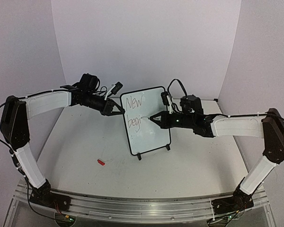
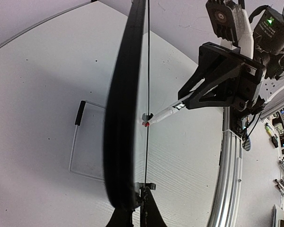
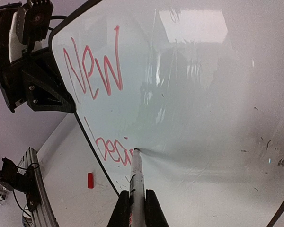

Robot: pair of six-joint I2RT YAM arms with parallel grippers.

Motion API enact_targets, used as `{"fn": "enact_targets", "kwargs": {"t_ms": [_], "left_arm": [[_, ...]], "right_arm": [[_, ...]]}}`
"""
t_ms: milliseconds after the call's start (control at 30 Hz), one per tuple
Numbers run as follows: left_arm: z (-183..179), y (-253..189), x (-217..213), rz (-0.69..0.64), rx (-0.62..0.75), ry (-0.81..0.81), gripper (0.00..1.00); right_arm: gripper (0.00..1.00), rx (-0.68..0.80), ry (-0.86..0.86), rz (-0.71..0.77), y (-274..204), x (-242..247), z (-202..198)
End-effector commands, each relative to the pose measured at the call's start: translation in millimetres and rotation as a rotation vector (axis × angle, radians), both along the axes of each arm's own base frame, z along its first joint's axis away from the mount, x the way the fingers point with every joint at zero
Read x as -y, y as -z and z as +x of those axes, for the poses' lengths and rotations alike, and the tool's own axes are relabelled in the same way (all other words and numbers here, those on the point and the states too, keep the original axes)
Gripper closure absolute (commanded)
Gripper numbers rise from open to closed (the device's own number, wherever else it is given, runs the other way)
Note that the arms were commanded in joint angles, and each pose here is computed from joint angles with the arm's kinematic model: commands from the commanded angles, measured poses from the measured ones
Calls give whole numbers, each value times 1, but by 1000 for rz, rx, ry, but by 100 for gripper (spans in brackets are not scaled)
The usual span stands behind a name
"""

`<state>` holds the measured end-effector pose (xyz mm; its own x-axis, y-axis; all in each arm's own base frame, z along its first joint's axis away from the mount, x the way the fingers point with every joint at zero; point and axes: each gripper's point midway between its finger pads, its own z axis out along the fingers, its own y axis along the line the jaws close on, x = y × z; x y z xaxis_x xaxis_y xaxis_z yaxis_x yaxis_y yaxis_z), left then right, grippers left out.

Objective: Write a sentence on the whiteboard

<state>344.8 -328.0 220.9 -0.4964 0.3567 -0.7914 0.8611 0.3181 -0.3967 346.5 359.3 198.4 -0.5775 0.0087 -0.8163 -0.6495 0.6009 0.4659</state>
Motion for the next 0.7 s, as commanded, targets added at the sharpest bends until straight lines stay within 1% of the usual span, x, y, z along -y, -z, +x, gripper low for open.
{"fn": "enact_targets", "kwargs": {"t_ms": [0,400,667], "left_arm": [[-13,9,7,46,-7,35,100],[-14,8,7,45,-5,37,100],[-13,9,8,46,-7,37,100]], "right_arm": [[100,43,28,6,-13,-1,8],[100,-37,26,-28,21,9,-6],[100,8,30,20,-3,6,-2]]}}
